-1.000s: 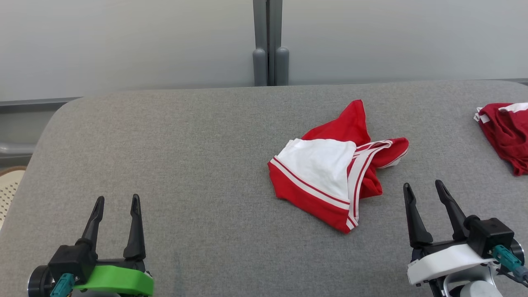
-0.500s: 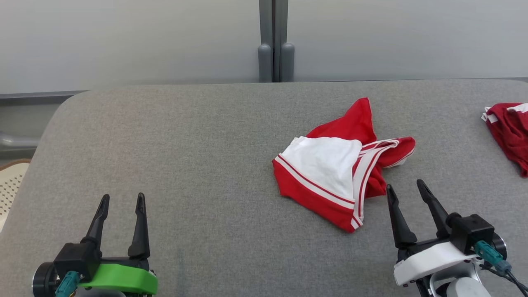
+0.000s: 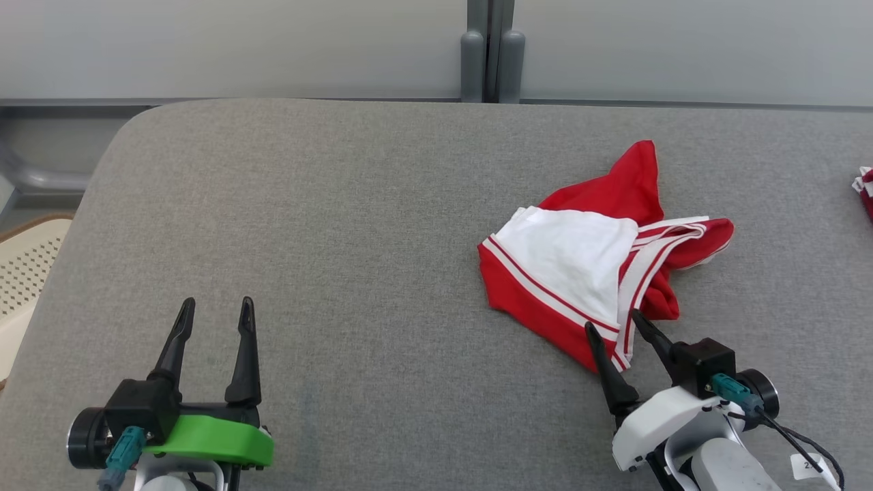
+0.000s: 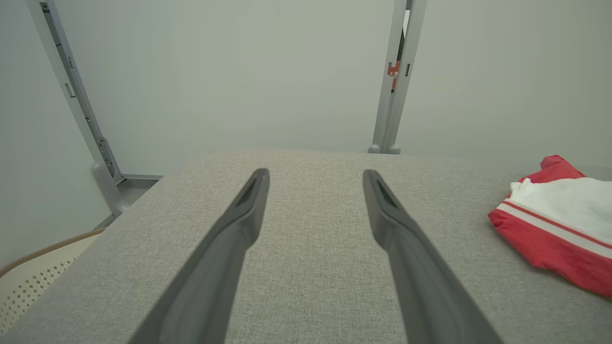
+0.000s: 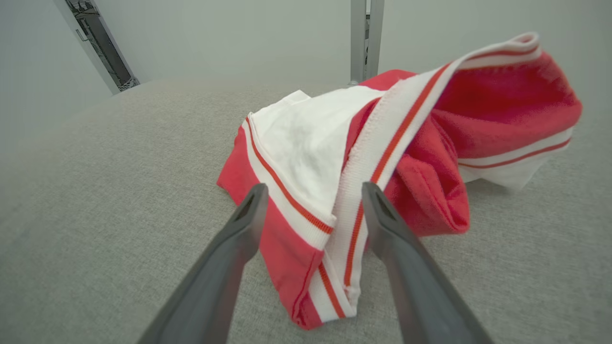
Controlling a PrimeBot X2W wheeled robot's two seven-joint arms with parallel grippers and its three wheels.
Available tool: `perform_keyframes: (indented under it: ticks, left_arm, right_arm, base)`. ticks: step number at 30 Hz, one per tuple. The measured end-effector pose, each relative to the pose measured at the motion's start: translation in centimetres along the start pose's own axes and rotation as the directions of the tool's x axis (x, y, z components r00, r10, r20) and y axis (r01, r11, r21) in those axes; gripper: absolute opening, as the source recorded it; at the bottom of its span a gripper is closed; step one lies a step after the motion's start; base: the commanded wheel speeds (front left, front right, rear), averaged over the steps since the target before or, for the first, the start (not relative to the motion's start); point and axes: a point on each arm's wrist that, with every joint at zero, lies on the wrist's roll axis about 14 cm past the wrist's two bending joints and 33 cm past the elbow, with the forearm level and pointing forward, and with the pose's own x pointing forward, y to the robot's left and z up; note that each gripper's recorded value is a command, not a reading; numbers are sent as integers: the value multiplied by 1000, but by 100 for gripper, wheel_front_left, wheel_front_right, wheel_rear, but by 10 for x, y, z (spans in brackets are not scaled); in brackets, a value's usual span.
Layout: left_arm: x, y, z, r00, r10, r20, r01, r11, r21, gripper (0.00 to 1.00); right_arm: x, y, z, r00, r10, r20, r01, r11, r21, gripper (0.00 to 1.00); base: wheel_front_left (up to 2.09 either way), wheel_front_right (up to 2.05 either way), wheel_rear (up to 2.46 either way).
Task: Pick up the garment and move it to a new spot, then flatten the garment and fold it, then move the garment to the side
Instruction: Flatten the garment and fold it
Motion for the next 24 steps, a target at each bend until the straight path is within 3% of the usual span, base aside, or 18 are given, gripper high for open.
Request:
perform_keyframes:
  ticks: [5,6,7,8,17,24]
  left_arm:
    - [4,4,-3,1000,17,-8,-17,1000,1,100]
    - [4,6,-3,1000,22,-9,-22,1000,3,100]
    - [4,7,-4,1000,27,-12,-27,1000,6,100]
    - [4,9,-4,999,32,-14,-32,999,7,100]
    - [-3,19,-4,998,68,-17,-68,998,15,100]
    - [-7,21,1,997,76,-3,-76,997,10,100]
  right_arm:
    - [12,5,-27,996,27,-80,-26,1000,6,100]
    - [15,8,-29,996,37,-86,-36,999,13,65]
    - [18,12,-32,994,50,-93,-48,999,17,15]
    - [20,15,-33,994,60,-96,-59,998,19,0]
    - [40,54,-11,983,181,-28,-181,984,3,0]
    - [45,111,30,935,345,81,-341,938,-61,0]
  base:
    - [0,0,0]
    - [0,0,0]
    - [0,0,0]
    - [0,0,0]
    - [0,0,0]
    - [0,0,0]
